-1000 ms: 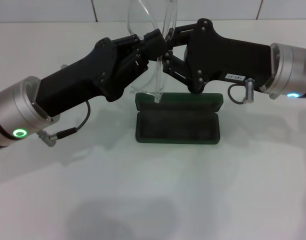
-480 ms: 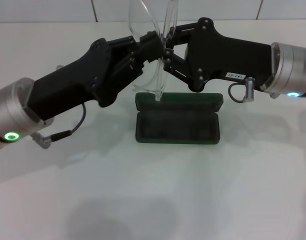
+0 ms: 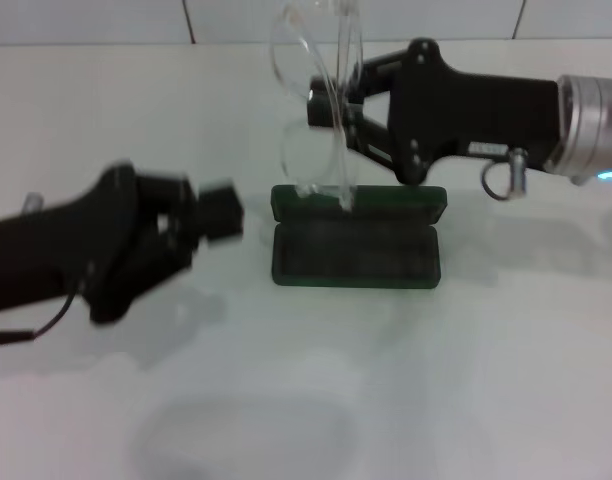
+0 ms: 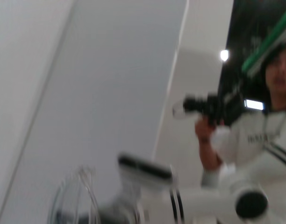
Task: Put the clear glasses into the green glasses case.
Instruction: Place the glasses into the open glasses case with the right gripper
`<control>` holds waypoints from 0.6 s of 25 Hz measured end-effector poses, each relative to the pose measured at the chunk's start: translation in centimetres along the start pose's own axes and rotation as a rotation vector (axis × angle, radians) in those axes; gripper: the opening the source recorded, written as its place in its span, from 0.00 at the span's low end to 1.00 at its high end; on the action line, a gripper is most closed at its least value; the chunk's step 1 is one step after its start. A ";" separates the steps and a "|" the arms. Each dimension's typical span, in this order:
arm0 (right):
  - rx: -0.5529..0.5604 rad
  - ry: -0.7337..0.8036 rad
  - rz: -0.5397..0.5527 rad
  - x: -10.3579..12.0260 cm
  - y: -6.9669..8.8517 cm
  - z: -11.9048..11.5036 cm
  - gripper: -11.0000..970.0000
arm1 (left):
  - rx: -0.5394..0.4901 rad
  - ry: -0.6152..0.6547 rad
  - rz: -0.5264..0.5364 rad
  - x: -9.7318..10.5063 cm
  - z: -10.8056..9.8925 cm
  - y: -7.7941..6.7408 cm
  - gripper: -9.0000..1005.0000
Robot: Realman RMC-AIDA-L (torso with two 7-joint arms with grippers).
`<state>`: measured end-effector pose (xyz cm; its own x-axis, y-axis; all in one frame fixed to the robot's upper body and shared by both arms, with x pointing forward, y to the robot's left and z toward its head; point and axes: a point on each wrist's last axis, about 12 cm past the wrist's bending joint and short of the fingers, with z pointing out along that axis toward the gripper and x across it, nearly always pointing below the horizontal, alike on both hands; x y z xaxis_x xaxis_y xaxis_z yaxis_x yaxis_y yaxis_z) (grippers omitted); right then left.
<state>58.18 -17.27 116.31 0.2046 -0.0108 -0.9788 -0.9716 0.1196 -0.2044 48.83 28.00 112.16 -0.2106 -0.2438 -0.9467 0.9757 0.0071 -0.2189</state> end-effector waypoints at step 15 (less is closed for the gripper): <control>-0.263 0.915 0.073 -7.6 -0.9 5.9 0.15 | -0.009 0.186 -0.073 1.6 -2.9 -1.9 0.11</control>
<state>58.24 -11.42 123.97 0.0780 -0.7981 -0.5975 -0.9967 -0.0754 -0.0295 46.41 30.40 110.39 -0.2886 -0.0607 -0.9555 0.9572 0.0053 -0.2895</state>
